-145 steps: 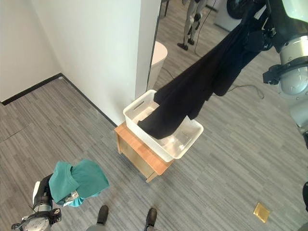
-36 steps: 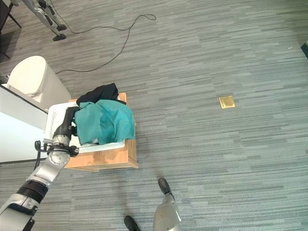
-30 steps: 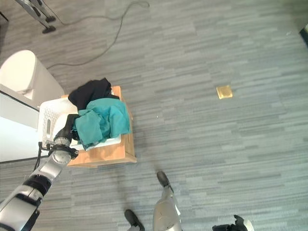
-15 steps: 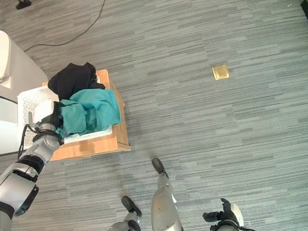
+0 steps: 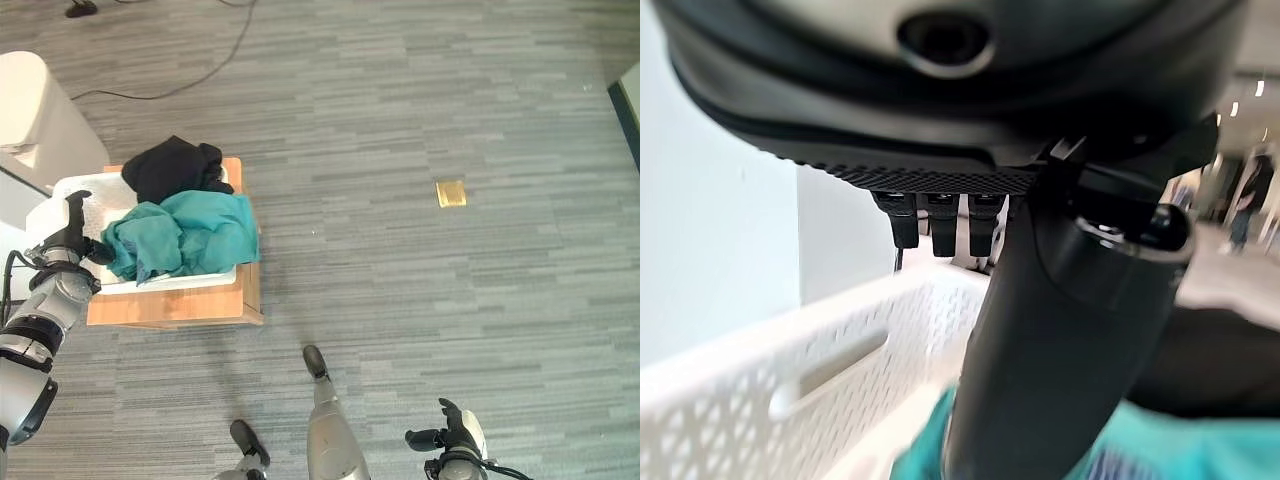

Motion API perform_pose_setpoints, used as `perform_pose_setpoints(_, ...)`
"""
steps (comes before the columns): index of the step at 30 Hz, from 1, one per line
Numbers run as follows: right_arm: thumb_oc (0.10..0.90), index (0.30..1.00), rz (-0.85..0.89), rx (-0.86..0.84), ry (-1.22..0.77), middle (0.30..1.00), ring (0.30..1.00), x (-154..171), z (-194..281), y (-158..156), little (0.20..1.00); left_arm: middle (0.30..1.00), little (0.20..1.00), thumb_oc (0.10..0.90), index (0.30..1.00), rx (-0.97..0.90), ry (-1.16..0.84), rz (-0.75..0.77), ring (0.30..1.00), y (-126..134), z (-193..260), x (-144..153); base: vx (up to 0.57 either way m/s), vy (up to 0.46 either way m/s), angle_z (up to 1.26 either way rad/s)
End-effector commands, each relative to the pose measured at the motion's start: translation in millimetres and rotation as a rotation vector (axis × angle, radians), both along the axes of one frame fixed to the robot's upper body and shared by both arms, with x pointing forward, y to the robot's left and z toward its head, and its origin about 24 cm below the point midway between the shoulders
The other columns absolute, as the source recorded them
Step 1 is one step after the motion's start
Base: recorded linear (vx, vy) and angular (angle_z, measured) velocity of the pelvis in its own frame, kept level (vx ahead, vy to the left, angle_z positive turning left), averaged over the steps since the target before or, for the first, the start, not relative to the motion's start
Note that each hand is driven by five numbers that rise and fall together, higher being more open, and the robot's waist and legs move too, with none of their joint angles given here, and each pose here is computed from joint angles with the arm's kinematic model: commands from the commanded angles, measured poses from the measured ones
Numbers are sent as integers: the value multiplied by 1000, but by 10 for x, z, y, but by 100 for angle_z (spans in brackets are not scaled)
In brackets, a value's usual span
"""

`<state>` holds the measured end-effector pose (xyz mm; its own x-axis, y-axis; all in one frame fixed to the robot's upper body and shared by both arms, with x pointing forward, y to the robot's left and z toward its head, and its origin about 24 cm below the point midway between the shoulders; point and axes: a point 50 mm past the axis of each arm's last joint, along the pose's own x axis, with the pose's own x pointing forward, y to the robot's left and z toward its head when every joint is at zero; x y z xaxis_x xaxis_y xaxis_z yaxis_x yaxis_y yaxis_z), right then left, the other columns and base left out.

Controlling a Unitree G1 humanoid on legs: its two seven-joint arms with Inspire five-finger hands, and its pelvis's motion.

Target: Pick up bed clothes into laundry basket.

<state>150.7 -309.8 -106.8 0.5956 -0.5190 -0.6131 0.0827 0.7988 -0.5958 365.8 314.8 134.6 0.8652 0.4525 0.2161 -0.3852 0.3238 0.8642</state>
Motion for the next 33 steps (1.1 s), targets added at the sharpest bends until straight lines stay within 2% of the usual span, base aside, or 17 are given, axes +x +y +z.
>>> perform_pose_setpoints(1, 800, 900, -32, -11, 111, 900, 900, -482, -123, -68, 900, 900, 900, 800, 900, 33, -310, 89, 900, 244, 603, -80, 33, -36, 8)
perform_pose_setpoints(3, 800, 900, 105, -54, -80, 900, 900, -108, 144, 4, 900, 900, 900, 800, 900, -41, -592, -47, 900, 0, 855, -212, 48, -51, 12)
perform_pose_setpoints(6, 800, 900, 233, -117, -396, 900, 900, 233, 722, 100, 900, 900, 900, 800, 900, -210, -820, -156, 900, -206, 661, -671, 76, -41, 7)
perform_pose_setpoints(8, 800, 900, 295, -203, -500, 900, 900, 384, 1016, 84, 900, 900, 900, 800, 900, -292, -844, -204, 900, -325, 471, -908, 27, -69, 3)
perform_pose_setpoints(9, 800, 900, 296, -203, -499, 900, 900, 382, 1017, 83, 900, 900, 900, 800, 900, -293, -844, -203, 900, -324, 468, -912, 53, -101, 20)
perform_pose_setpoints(11, 800, 900, 429, -295, -672, 900, 900, 576, 1376, 298, 900, 900, 900, 800, 900, -498, -935, -286, 900, -368, 323, -1294, 35, -149, 25)
perform_pose_setpoints(12, 800, 900, 480, -303, -807, 900, 900, 705, 1643, 418, 900, 900, 900, 800, 900, -546, -940, -281, 900, -338, 241, -1408, -12, -110, 15)
perform_pose_setpoints(13, 800, 900, 483, -302, -804, 900, 900, 701, 1643, 422, 900, 900, 900, 800, 900, -548, -938, -279, 900, -332, 236, -1424, -21, -98, 8)
perform_pose_setpoints(15, 800, 900, 551, -305, -964, 900, 900, 837, 1943, 608, 900, 900, 900, 800, 900, -566, -909, -236, 900, -259, 106, -1548, -92, -91, 14)
perform_pose_setpoints(16, 800, 900, 590, -293, -1087, 900, 900, 932, 2144, 761, 900, 900, 900, 800, 900, -559, -880, -172, 900, -194, -6, -1616, -126, -87, 20)
perform_pose_setpoints(19, 800, 900, 618, -264, -1210, 900, 900, 966, 2343, 893, 900, 900, 900, 800, 900, -583, -847, -121, 900, -178, -130, -1663, -359, -150, 52)
perform_pose_setpoints(21, 800, 900, 686, -226, -1327, 900, 900, 989, 2547, 1099, 900, 900, 900, 800, 900, -716, -784, -70, 900, -202, -383, -1717, -459, -268, 146)
perform_pose_setpoints(23, 800, 900, 713, -221, -1355, 900, 900, 1009, 2612, 1170, 900, 900, 900, 800, 900, -774, -761, -68, 900, -233, -460, -1699, -263, -215, 151)
perform_pose_setpoints(24, 800, 900, 758, -208, -1397, 900, 900, 1037, 2728, 1265, 900, 900, 900, 800, 900, -925, -698, -79, 900, -312, -649, -1674, -209, -171, 138)
perform_pose_setpoints(25, 800, 900, 759, -207, -1397, 900, 900, 1038, 2728, 1266, 900, 900, 900, 800, 900, -929, -698, -80, 900, -304, -650, -1675, -245, -226, 125)
perform_pose_setpoints(29, 800, 900, 793, -152, -1394, 900, 900, 1110, 2826, 1359, 900, 900, 900, 800, 900, -1224, -575, -123, 900, -435, -933, -1692, -312, 27, 175)
perform_pose_setpoints(33, 800, 900, 802, -112, -1365, 900, 900, 1141, 2802, 1383, 900, 900, 900, 800, 900, -1202, -496, -176, 900, -461, -915, -1685, -427, 276, 179)
